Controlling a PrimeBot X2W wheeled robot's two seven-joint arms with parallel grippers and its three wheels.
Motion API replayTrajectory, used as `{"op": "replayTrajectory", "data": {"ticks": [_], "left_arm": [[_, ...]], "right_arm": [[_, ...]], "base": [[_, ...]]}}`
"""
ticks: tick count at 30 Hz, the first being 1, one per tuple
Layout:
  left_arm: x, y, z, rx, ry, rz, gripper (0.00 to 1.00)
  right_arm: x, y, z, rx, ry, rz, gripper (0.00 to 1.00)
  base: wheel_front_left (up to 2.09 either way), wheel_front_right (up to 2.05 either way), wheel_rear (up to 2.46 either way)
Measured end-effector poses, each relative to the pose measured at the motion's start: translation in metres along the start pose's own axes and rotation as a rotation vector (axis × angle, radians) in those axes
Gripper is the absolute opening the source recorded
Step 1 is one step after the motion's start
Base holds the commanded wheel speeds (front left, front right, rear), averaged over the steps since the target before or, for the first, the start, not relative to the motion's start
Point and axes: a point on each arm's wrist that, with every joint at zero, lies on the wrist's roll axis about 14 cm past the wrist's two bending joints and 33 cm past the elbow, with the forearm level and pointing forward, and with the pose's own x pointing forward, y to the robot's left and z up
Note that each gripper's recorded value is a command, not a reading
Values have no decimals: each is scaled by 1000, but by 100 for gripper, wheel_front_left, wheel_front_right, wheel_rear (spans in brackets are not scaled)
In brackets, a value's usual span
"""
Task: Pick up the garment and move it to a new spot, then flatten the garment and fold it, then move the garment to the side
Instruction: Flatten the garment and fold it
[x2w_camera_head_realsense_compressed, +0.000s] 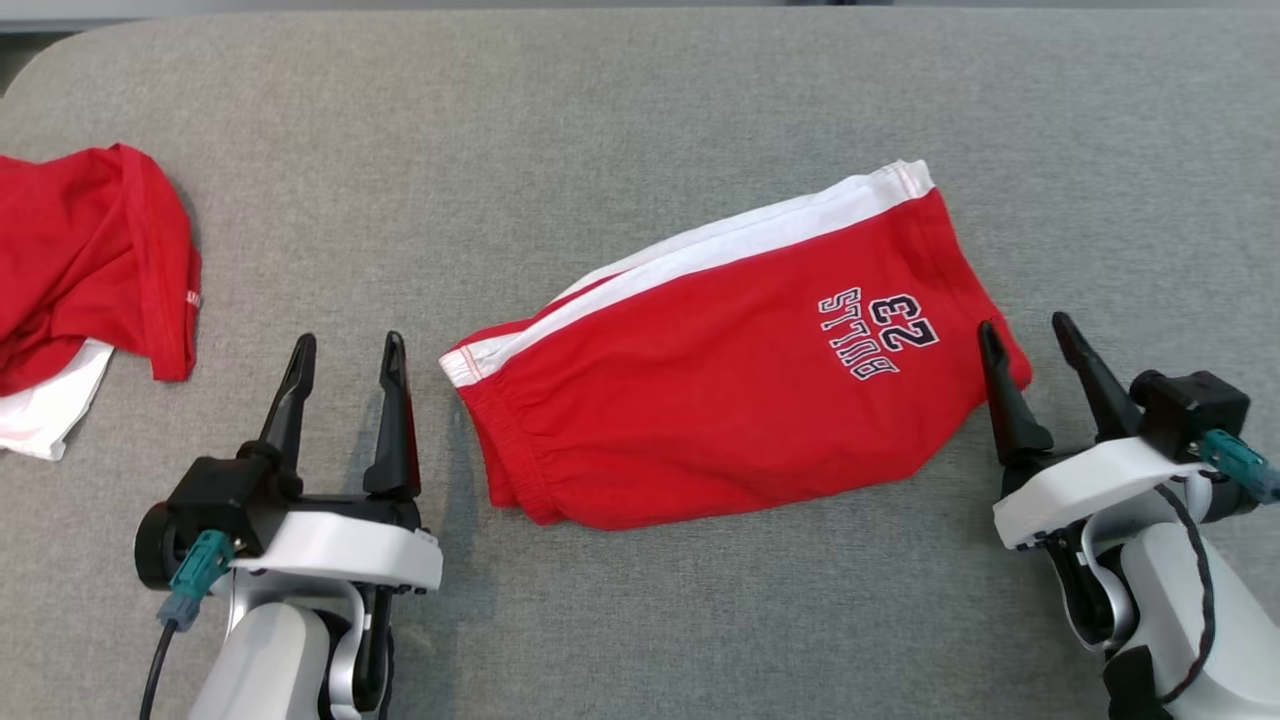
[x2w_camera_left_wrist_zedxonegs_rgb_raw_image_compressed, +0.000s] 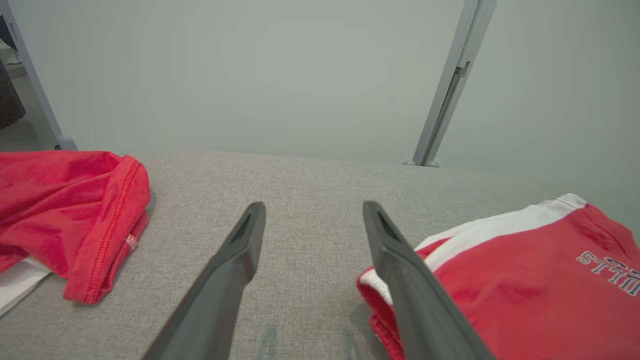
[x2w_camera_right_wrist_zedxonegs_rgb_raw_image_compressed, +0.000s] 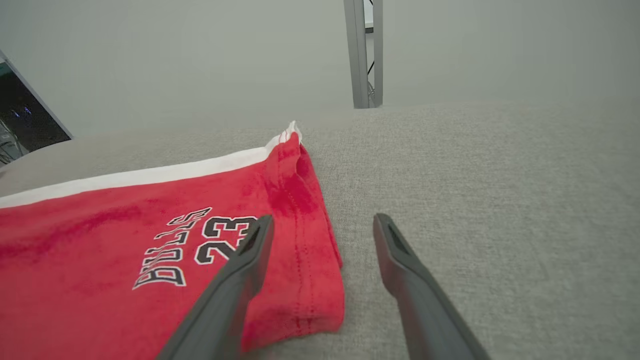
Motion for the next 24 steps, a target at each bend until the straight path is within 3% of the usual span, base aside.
{"op": "replayTrajectory", "data": {"ticks": [9, 12, 24], "left_arm": [[4, 6, -7, 13, 15, 15, 100], [4, 5, -7, 18, 12, 15, 100], [4, -1, 0, 23, -9, -5, 100]], "right_arm": [[20, 8, -37, 6, 142, 30, 100], [22, 10, -42, 27, 179, 30, 0], [5, 9, -43, 115, 187, 8, 0]], "base": [[0, 0, 0], [0, 0, 0], [0, 0, 0]]}}
